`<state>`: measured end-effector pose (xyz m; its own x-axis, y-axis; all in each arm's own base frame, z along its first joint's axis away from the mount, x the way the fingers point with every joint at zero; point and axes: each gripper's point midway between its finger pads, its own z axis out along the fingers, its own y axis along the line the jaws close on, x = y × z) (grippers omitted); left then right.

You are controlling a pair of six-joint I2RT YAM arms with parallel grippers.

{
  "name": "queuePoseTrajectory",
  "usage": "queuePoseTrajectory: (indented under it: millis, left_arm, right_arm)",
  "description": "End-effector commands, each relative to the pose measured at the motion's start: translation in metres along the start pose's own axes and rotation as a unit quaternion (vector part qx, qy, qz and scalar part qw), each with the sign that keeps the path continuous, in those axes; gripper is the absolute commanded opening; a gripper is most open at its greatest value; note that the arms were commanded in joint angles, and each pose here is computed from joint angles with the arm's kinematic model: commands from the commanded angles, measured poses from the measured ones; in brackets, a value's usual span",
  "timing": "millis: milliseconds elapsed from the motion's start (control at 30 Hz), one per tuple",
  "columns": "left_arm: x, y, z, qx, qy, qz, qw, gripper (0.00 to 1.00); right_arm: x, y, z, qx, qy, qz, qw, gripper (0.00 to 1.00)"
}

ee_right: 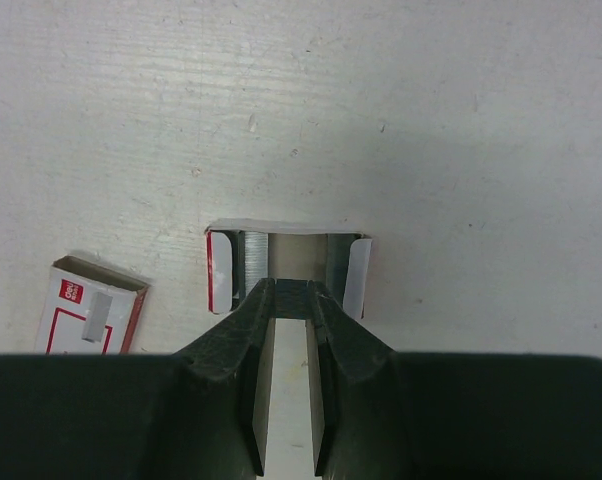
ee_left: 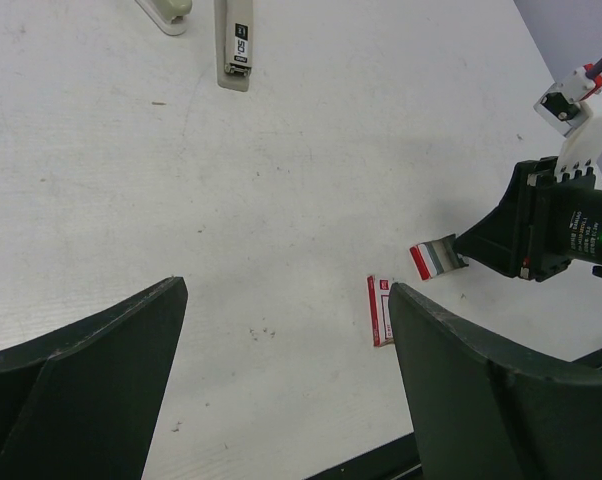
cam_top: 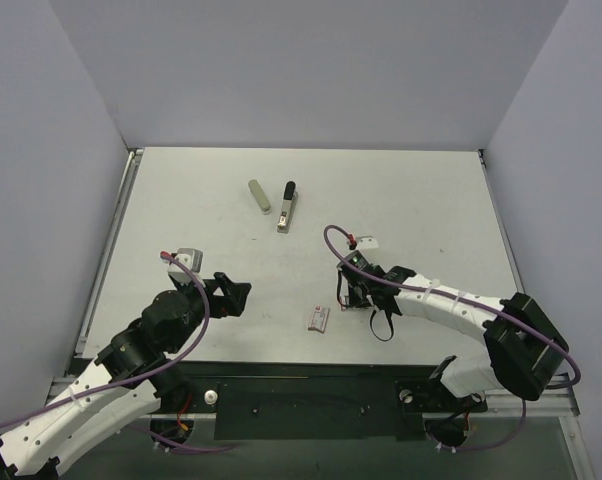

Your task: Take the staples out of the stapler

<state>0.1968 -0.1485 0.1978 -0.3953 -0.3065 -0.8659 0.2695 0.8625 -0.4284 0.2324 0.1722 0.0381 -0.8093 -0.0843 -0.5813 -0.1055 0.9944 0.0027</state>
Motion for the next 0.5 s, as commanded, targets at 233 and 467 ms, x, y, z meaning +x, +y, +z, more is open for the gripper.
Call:
queuePoseTrajectory:
  millis: [233, 467]
  left_arm:
    - [-0.0251, -0.0182, -0.0034, 0.030, -0.034, -0.022, 0.999, 0.93]
    - [-0.0235, -0.0170, -0.0025, 0.028, -0.034, -0.022, 0.999, 0.93]
  right_arm:
    - [0.0110, -0.0094, 0.0129, 0.027, 0.013, 0.016, 0.999, 0.08]
    - [0.0118, -0.0088, 0.0160, 0.027, 0.016, 0.017, 0.999, 0.09]
